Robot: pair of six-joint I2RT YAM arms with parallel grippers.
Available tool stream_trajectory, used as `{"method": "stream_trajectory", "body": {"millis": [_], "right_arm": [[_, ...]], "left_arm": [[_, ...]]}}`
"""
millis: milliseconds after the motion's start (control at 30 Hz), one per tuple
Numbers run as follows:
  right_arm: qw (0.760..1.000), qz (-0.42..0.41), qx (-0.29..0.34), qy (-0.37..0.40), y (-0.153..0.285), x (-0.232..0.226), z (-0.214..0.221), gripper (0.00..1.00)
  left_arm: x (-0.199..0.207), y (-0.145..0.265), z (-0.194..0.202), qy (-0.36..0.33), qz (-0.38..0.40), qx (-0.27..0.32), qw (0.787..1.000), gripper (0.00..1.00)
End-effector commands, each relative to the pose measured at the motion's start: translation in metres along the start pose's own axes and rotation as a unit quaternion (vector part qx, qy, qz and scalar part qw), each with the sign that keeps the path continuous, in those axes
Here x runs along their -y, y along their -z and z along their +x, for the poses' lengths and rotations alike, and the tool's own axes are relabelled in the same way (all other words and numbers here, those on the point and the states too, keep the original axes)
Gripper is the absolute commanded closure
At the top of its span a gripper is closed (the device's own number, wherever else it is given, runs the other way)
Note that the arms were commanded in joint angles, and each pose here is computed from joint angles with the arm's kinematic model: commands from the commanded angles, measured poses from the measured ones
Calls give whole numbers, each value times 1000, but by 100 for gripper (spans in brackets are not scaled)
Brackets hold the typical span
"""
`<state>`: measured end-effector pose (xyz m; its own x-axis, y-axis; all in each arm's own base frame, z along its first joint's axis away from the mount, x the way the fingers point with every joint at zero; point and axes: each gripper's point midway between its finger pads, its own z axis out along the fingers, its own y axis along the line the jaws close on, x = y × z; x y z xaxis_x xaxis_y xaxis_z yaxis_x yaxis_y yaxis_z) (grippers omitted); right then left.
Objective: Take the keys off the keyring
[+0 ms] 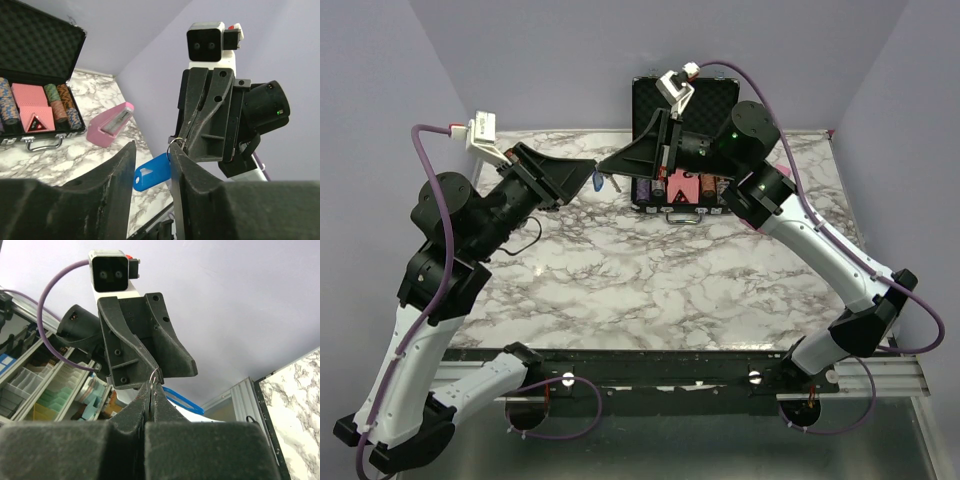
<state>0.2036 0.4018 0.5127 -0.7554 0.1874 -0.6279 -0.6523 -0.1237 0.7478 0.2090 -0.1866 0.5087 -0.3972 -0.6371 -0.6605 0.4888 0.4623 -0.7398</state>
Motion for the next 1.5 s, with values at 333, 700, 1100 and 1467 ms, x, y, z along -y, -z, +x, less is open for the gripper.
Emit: {"method": "stream_trajectory", "body": {"millis": [333,700,1100,1467], "right_arm": [[998,39,-36,-25,19,54,11,99],[996,22,-66,-49,35,61,21,99],[992,46,-95,-74,64,64,62,99],[981,38,-165,-92,83,61,95,99]], "left_arm": [[34,26,-4,-8,47,-14,999,41],[64,39,7,-13,117,-60,991,32],[29,75,36,-53,47,-116,991,37],[-2,76,73,-85,35,-186,978,39]]}}
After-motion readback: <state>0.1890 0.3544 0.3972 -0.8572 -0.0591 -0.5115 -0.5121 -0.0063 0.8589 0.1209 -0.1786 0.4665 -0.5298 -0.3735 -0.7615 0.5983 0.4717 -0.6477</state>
